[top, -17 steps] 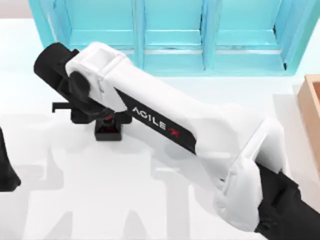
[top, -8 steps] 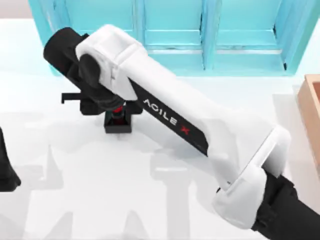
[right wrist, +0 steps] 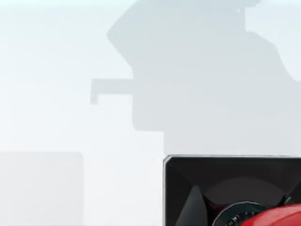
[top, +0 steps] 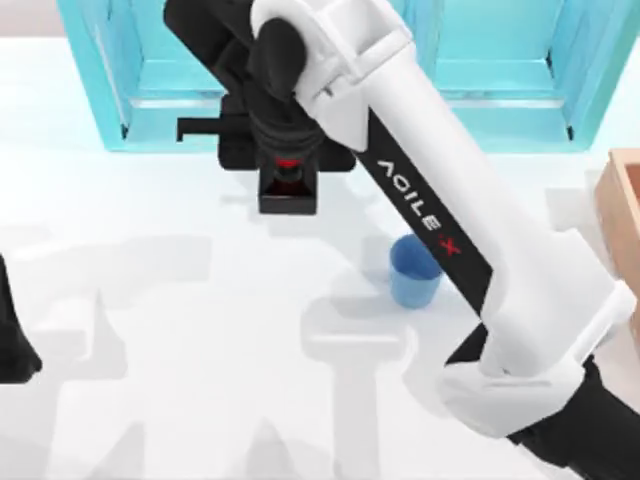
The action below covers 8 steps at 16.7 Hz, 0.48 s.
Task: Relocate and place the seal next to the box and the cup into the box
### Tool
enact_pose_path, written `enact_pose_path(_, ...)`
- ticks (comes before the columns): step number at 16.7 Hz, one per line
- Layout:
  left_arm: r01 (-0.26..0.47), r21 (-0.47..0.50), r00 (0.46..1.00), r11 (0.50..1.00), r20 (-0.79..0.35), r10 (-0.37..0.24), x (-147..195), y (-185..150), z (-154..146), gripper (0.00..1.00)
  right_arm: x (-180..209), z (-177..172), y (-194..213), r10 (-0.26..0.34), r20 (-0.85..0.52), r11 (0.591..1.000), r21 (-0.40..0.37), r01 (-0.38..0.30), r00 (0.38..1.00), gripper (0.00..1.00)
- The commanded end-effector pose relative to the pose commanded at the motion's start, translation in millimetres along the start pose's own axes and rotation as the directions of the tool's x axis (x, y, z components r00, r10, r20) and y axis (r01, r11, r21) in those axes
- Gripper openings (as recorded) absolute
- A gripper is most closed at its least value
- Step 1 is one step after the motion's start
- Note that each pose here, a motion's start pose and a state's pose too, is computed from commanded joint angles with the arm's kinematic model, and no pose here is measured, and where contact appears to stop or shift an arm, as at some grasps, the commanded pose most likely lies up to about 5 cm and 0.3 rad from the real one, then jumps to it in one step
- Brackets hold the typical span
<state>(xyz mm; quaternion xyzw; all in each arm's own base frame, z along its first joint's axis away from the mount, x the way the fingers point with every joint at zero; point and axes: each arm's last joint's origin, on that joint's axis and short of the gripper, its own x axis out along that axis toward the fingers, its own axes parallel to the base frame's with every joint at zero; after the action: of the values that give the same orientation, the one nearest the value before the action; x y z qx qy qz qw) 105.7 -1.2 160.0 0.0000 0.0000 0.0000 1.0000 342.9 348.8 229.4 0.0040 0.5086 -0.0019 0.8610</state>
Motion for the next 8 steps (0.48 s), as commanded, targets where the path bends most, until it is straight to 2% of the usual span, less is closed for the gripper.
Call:
enact_pose_path(5, 0.0, 0.0, 1.0, 1.0, 0.0, 0.0, 0, 0, 0, 1.0, -6, 1, -10, -0.004, -0.004, 1.0, -0.002, 0.004, 1.0, 0.0)
enact_pose_path(6, 0.0, 0.0, 1.0, 1.0, 0.0, 0.0, 0, 0, 0, 1.0, -13, 6, 3, 0.064, 0.038, 0.998, 0.01, -0.064, 0.997, 0.0)
enact_pose_path(8, 0.0, 0.0, 1.0, 1.0, 0.0, 0.0, 0, 0, 0, 1.0, -16, 7, 3, 0.067, 0.039, 0.998, 0.009, -0.068, 0.997, 0.0)
